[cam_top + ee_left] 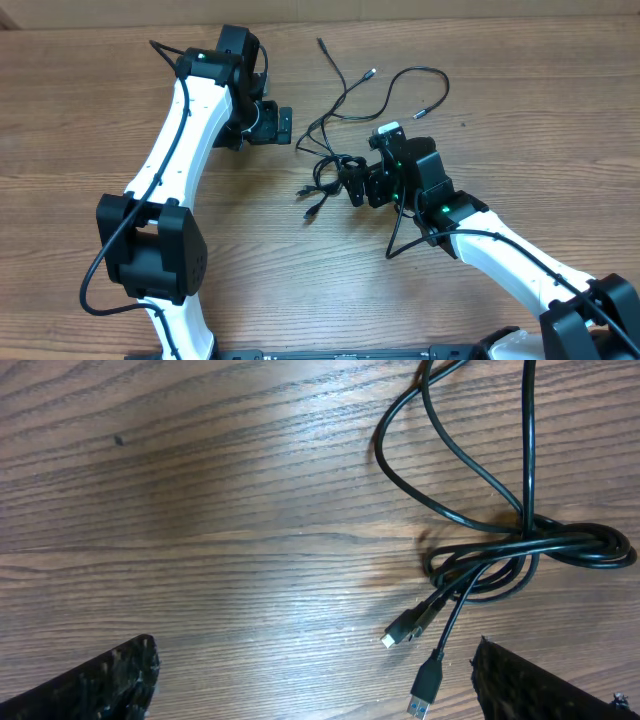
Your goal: Untangle cables
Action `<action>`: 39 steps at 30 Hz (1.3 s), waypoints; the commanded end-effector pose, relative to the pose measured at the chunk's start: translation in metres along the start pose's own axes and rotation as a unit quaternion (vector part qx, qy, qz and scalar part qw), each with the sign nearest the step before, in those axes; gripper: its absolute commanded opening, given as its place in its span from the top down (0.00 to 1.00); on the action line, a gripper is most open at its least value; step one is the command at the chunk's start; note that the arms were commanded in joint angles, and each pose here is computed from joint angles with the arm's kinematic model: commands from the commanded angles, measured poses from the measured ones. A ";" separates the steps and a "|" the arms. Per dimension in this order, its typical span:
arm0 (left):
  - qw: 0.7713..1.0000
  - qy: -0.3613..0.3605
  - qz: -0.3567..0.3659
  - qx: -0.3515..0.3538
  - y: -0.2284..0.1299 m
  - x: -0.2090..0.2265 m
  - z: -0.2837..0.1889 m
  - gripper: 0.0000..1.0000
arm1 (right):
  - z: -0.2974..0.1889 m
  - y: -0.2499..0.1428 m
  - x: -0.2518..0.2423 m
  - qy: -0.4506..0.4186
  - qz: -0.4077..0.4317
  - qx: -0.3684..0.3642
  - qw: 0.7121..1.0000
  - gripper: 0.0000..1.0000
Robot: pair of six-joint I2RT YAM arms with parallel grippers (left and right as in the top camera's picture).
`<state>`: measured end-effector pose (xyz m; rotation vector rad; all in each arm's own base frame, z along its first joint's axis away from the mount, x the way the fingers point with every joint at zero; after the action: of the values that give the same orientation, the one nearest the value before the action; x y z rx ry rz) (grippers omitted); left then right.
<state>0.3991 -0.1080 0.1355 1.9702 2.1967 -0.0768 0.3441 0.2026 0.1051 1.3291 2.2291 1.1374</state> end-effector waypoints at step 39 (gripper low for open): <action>0.985 -0.046 0.162 0.033 -0.055 -0.044 0.095 0.00 | 0.017 -0.031 -0.005 -0.003 0.037 0.054 0.998 0.00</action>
<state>0.3631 -0.1737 0.0563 2.2627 1.8422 -0.1825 0.3375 0.1991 0.0716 1.4536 2.2858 1.0453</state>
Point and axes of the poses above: each gripper's point midway between its finger pads, its own z axis out along the fingers, its own x axis along the line the jaws close on, y = z × x, the point moved 1 cm from there along -z, back along the fingers, and after that the axes turned 7 degrees about -z, right-handed, at the moved point
